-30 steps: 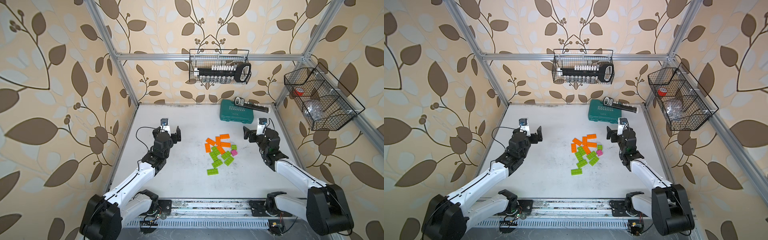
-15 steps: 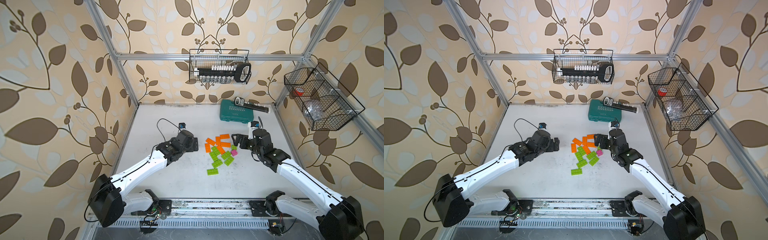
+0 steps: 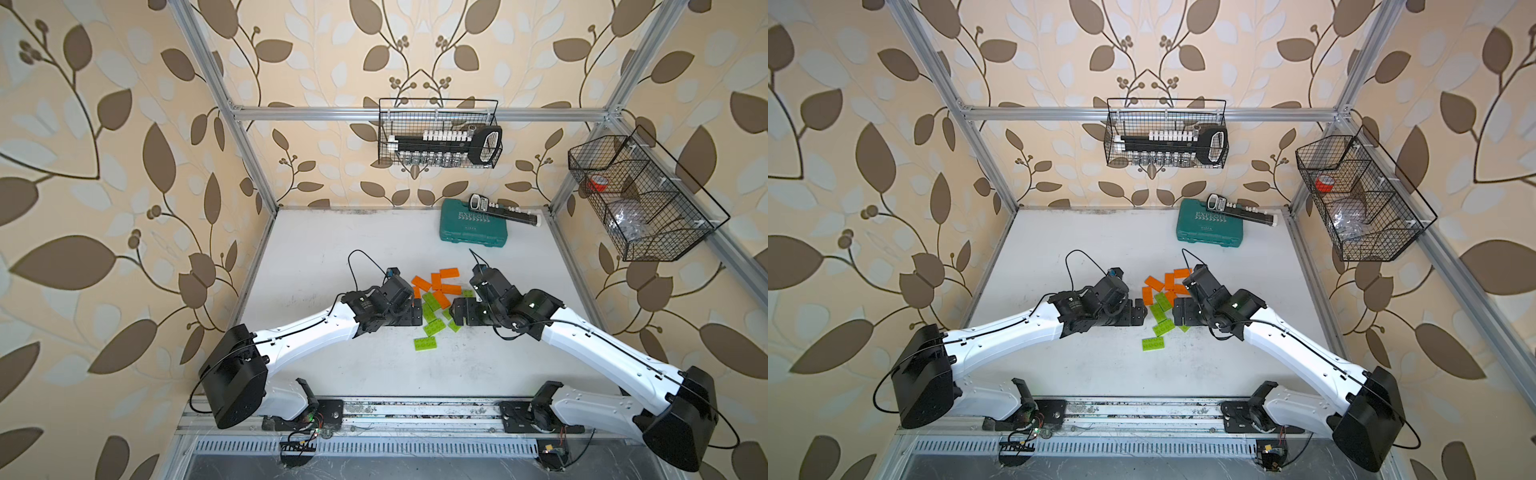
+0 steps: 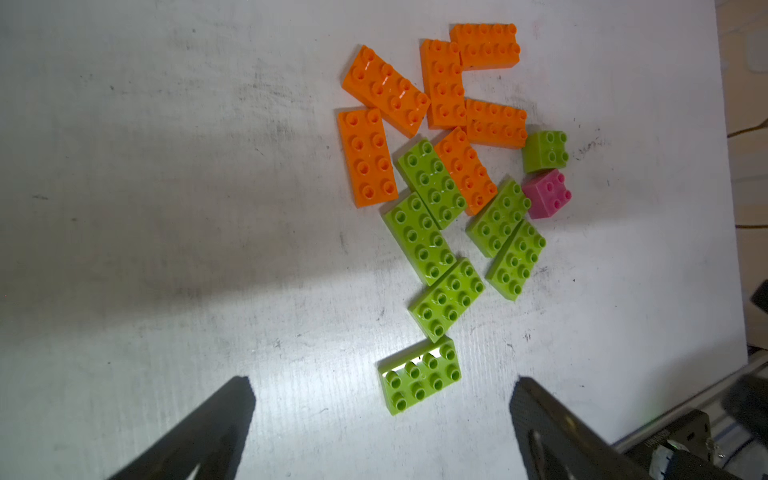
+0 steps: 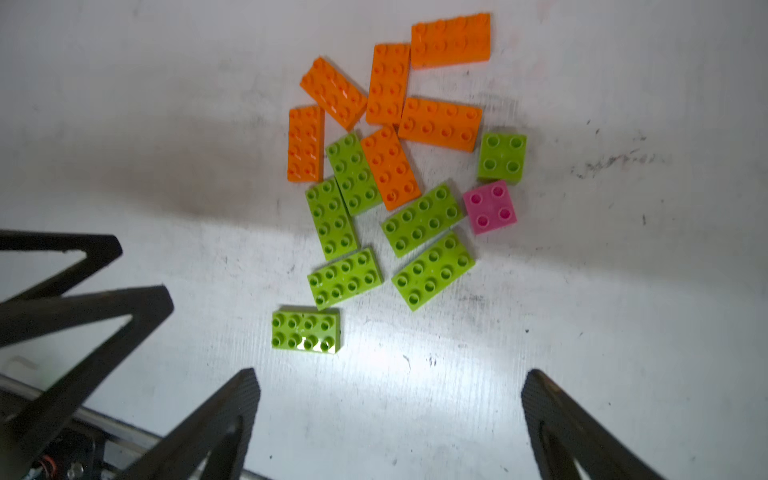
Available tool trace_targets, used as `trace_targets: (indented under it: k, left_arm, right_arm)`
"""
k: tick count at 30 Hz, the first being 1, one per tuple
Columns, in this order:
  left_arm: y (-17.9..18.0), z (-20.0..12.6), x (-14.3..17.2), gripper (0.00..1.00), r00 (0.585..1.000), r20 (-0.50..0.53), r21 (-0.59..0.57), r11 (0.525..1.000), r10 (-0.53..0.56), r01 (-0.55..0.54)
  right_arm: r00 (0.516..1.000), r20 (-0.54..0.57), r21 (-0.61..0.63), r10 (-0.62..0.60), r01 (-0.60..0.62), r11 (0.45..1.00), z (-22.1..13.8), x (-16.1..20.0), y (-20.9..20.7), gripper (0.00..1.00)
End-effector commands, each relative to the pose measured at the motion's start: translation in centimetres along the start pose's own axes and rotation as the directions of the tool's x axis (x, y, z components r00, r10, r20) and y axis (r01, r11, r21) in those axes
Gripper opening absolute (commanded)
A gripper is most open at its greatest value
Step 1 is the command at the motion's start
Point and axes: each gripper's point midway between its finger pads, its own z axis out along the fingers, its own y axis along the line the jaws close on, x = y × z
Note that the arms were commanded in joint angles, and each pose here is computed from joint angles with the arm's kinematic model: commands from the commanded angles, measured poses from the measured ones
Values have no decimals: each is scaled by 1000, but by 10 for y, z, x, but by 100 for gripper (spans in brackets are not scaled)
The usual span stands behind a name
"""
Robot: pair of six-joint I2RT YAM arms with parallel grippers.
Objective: Assemble a small pinwheel with lego
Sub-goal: Adjust the lego brick at the center of the board.
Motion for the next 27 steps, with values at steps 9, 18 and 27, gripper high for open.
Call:
trace_targets:
  k: [9,18,27]
  left_arm:
    - [43,-8,0,99,976,-26,61,974,-217,218]
    - [83,-23,7,96,951,-34,54,949,-308,309]
    - [89,-21,15,96,943,-49,46,943,-328,330]
  right_arm:
    - [955,-273,-30,-116,113,993,30,66,47,88]
    - [907,-391,-121,-155,116,986,68,86,72,73]
    - [896,-429,-135,-114,61,989,95,79,72,70]
